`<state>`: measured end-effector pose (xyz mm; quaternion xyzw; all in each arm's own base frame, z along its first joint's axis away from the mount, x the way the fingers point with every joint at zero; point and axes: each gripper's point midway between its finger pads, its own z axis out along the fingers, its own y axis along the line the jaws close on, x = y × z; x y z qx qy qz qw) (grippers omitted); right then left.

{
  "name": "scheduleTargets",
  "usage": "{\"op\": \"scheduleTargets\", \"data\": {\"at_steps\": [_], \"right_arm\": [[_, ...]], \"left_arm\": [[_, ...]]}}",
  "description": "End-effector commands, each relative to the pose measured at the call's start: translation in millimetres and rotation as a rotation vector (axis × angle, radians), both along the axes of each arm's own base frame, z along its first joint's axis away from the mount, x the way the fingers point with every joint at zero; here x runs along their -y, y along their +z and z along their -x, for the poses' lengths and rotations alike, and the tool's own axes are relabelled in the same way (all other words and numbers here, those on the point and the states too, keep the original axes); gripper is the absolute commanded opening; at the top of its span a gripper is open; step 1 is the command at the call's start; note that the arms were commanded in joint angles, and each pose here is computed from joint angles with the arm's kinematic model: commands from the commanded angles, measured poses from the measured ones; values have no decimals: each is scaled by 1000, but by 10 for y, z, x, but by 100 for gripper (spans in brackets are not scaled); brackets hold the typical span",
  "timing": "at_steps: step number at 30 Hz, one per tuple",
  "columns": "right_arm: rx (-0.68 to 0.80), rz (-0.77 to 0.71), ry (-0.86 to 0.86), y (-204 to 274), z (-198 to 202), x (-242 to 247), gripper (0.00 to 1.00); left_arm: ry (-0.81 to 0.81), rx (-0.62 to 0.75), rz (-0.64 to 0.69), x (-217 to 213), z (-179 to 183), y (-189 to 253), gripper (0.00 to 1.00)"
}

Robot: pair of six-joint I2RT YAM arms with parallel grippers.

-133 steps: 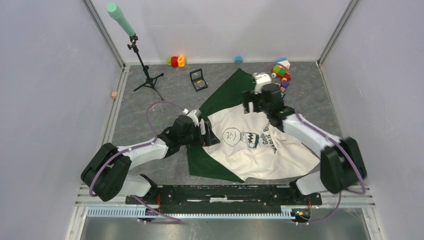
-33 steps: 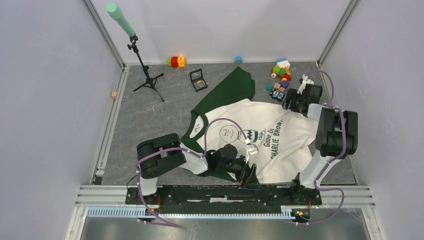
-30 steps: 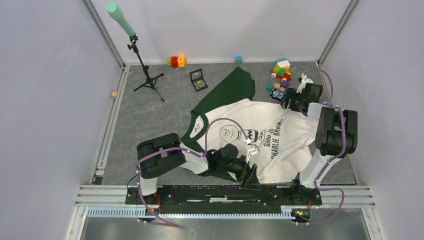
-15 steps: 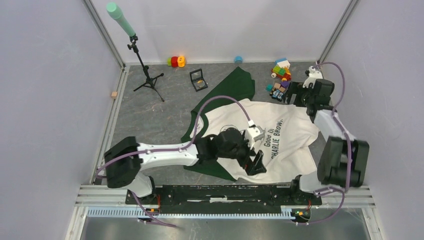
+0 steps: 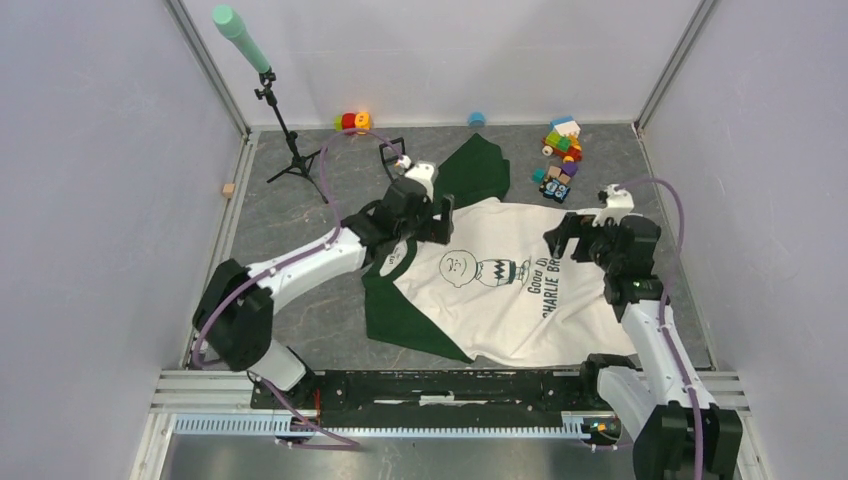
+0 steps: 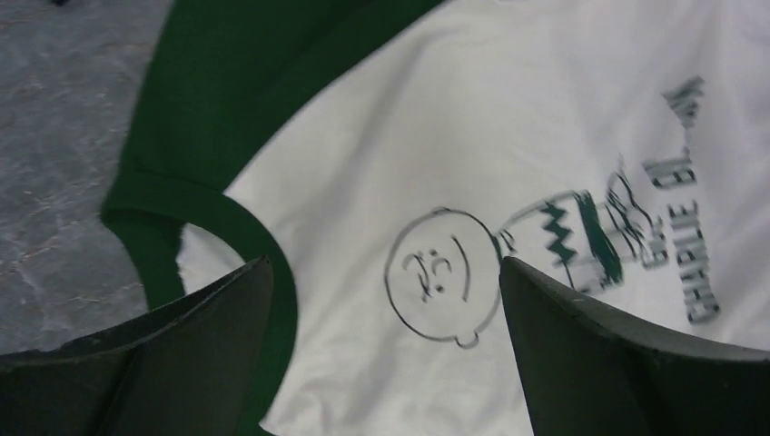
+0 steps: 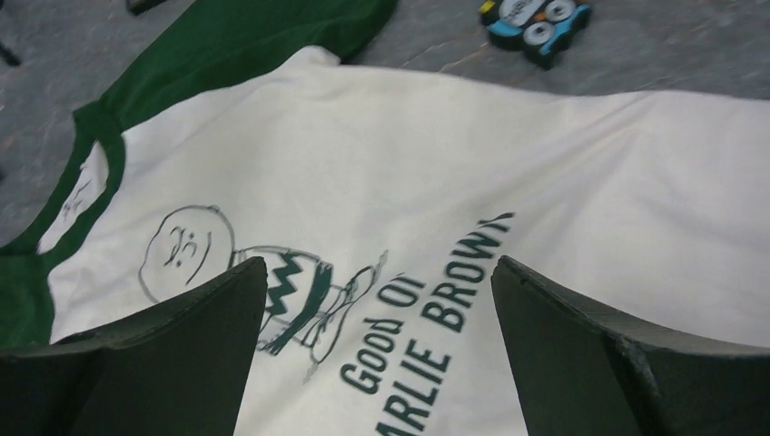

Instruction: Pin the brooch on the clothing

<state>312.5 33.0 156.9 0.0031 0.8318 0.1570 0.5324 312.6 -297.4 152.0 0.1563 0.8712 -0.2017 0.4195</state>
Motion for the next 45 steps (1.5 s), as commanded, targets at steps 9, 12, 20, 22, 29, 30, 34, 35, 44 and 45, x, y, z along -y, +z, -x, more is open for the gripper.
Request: {"op": "scheduleTargets", "data": {"at_steps": [9, 12, 20, 22, 29, 30, 34, 35, 44, 45], "right_arm": [[-92, -65, 153, -604, 571, -677, 95], [-107, -71, 169, -676, 661, -722, 95], [-95, -1, 179, -516, 651, -671, 93], [-95, 10, 190, -483, 644, -677, 92], [-119, 21, 211, -537, 663, -692, 90], [-123, 21, 214, -551, 666, -697, 90], [-130, 27, 216, -578, 661, -694, 90], [-130, 30, 216, -576, 654, -692, 90], [-136, 31, 225, -583, 651, -705, 89], [-139, 30, 225, -593, 657, -706, 89]], "left_arm": [[481, -17, -29, -627, -1707, -106, 100], [517, -26, -40, -680, -1986, -225, 97], [484, -30, -110, -704, -2572, -422, 87], [489, -38, -129, -744, -2640, -496, 87], [465, -25, -190, -767, -2807, -664, 83], [467, -26, -198, -771, -2813, -699, 82], [478, -46, -233, -814, -2806, -845, 79], [486, -49, -240, -831, -2802, -867, 79], [490, -58, -262, -862, -2790, -951, 76], [489, -58, -264, -864, -2798, -960, 75]]}}
